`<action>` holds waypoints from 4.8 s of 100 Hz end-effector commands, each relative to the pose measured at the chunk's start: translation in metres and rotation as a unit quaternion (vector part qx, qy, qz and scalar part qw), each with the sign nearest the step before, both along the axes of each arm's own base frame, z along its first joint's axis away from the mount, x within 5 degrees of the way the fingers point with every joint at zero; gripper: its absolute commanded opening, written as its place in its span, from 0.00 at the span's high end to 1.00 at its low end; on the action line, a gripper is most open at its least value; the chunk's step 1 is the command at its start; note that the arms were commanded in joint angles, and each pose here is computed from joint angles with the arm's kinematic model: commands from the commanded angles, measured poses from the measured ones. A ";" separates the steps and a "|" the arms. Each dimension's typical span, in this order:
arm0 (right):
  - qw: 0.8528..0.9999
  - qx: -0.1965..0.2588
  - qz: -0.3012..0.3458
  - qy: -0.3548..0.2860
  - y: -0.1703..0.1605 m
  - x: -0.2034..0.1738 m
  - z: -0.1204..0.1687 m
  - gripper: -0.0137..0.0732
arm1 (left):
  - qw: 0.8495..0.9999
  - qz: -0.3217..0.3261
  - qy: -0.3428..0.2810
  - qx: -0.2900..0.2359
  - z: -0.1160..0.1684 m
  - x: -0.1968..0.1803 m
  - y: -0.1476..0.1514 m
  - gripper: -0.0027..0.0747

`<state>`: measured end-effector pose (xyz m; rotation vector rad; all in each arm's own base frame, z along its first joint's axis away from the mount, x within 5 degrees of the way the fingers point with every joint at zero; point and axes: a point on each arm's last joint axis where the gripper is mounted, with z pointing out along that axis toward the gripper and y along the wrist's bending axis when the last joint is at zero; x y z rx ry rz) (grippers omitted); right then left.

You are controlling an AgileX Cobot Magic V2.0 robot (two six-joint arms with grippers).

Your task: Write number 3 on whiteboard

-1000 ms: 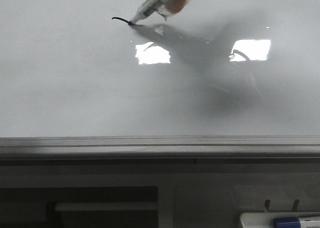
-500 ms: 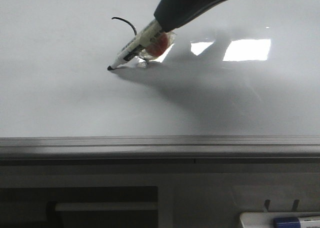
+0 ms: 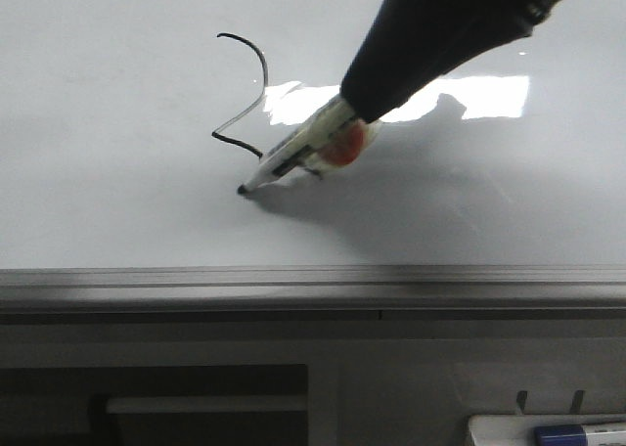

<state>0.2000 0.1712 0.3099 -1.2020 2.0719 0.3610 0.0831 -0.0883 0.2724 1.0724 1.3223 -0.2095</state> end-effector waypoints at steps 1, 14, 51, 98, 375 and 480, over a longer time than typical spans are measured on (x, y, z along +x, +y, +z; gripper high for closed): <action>0.999 0.004 0.000 -0.044 0.010 0.011 0.000 0.91 | 0.999 -0.015 -0.020 -0.042 0.016 -0.001 -0.003 0.99; 0.999 0.009 0.003 -0.041 0.020 0.014 -0.005 0.91 | 0.999 -0.015 -0.020 -0.042 0.016 -0.001 -0.003 0.99; 0.995 0.049 0.052 -0.070 0.003 -0.037 0.041 0.91 | 0.998 -0.026 -0.034 -0.037 0.016 -0.001 -0.006 0.91; 0.993 0.059 0.058 -0.089 0.008 -0.036 0.051 0.91 | 0.993 -0.114 -0.007 0.037 -0.020 0.026 -0.055 0.50; 0.982 0.107 0.054 -0.147 0.009 -0.039 0.081 0.09 | 0.830 0.232 0.376 -0.342 -0.025 0.080 -0.033 0.99; 0.985 0.093 0.059 -0.136 0.008 -0.040 0.078 0.09 | 0.848 0.216 0.332 -0.353 -0.012 0.076 -0.028 0.60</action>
